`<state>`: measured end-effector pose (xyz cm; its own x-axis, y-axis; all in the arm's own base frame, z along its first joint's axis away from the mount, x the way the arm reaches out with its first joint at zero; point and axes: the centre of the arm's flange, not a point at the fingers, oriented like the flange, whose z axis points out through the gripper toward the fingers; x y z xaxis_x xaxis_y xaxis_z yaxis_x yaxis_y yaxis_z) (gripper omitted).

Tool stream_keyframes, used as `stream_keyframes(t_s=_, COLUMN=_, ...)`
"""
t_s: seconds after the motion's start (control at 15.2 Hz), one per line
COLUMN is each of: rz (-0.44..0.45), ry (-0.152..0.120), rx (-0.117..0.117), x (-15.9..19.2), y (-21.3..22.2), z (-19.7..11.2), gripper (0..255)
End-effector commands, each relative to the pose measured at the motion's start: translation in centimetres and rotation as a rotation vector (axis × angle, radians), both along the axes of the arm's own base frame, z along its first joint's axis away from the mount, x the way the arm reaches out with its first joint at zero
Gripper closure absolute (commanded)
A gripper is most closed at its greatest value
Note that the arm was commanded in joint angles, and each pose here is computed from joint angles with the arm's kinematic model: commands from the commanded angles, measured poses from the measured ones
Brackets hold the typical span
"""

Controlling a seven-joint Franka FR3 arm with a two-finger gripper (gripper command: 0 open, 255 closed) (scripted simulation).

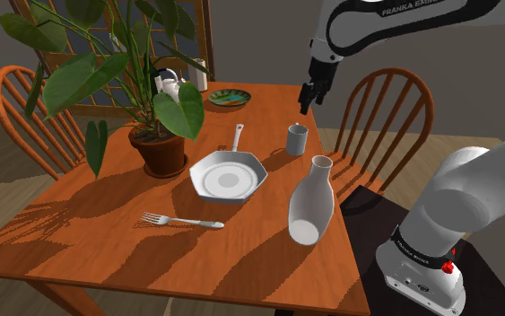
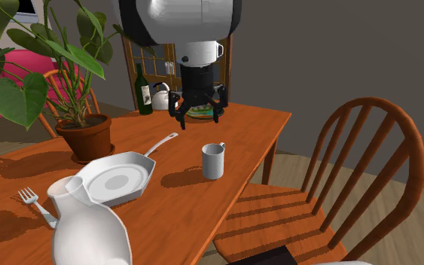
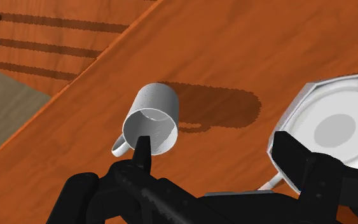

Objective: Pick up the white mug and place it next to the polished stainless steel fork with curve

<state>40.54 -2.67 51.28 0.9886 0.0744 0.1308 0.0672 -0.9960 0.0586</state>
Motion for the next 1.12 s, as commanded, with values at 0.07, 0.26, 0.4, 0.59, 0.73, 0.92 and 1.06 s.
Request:
stream_keyframes(t_s=0.07, rz=0.0, ry=0.015, rx=0.007, x=2.7, y=-0.7, z=-3.4, gripper=0)
stream_keyframes(t_s=0.26, rz=0.0, ry=0.031, rx=0.014, x=4.9, y=-1.5, z=-6.8, gripper=0)
stream_keyframes(t_s=0.4, rz=0.0, ry=0.042, rx=0.019, x=6.3, y=-2.1, z=-9.0, gripper=0)
stream_keyframes(t_s=0.59, rz=0.0, ry=0.058, rx=0.026, x=8.4, y=-2.8, z=-12.4, gripper=0)
stream_keyframes(t_s=0.73, rz=0.0, ry=0.059, rx=0.026, x=8.5, y=-2.8, z=-13.0, gripper=0)
stream_keyframes(t_s=0.92, rz=0.0, ry=0.059, rx=0.026, x=8.6, y=-2.9, z=-14.6, gripper=0)
stream_keyframes(t_s=1.06, rz=0.0, ry=0.059, rx=0.026, x=8.7, y=-2.9, z=-15.7, gripper=0)
